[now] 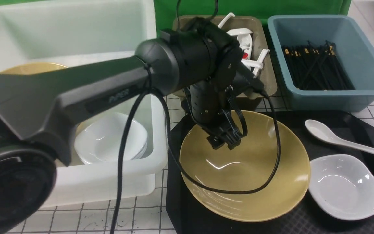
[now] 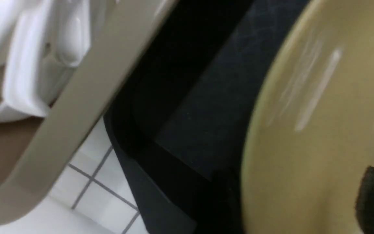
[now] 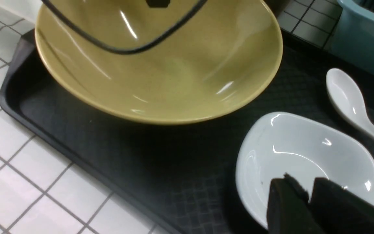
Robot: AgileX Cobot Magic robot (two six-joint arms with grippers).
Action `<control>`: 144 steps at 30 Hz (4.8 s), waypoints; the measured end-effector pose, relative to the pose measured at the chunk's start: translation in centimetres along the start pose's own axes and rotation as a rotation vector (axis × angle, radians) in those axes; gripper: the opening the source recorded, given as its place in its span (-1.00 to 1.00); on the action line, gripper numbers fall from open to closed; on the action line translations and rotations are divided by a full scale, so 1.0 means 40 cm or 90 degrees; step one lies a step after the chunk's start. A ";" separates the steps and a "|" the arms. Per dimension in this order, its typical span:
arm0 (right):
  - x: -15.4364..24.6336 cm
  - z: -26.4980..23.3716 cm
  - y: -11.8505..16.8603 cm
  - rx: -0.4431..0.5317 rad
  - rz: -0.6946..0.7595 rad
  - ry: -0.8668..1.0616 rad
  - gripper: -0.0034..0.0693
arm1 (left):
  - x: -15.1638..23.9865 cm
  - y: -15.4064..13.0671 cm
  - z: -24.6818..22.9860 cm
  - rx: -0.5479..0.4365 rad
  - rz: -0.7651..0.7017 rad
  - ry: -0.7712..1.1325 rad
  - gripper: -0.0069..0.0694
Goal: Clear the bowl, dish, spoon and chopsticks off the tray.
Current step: Use the left arm to grab the yellow noodle bowl on the left, then use the left arm to put the noodle bowl into the large storage box on the left, then use the right arm to grab the plate, then use the right arm to put the plate into the large storage box on the left, then use the right arm to grab the soup spoon in the middle
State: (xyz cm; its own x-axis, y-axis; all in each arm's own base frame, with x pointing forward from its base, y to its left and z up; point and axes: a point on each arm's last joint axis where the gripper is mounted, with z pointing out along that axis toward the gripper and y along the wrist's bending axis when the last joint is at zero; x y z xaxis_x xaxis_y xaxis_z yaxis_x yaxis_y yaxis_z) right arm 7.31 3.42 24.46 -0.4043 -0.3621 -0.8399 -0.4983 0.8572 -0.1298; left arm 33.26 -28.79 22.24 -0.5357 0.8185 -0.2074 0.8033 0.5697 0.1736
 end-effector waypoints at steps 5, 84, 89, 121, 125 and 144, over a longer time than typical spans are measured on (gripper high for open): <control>0.000 0.000 0.000 0.000 0.000 0.000 -0.47 | -0.009 -0.005 0.004 0.017 -0.016 -0.022 -0.47; -0.067 0.383 -0.247 0.090 0.215 0.496 0.75 | 0.633 0.121 -0.676 -0.202 -0.417 -0.477 -0.02; -0.032 0.433 -0.249 0.078 0.242 0.518 0.46 | 0.701 0.071 -0.723 -0.262 -0.409 -0.464 -0.04; -0.696 0.601 0.219 -0.258 0.013 0.100 -0.69 | 0.954 -0.082 -0.414 -0.445 -0.543 -0.533 -0.85; -0.683 0.711 0.290 -0.251 -0.039 0.167 -0.69 | 0.952 -0.081 -0.414 -0.448 -0.535 -0.538 -0.85; -0.729 0.537 0.103 -0.176 -0.151 0.236 0.39 | 0.950 -0.082 -0.414 -0.441 -0.538 -0.542 -0.86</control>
State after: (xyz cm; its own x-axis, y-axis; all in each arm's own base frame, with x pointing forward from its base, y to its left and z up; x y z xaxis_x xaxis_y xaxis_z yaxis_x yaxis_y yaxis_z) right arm 33.50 25.36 37.09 -0.4747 -0.6832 -0.5549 -0.7732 0.6249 -0.1079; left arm 5.95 1.67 29.72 -0.2665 0.0570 -0.9622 -0.1080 0.9902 0.0886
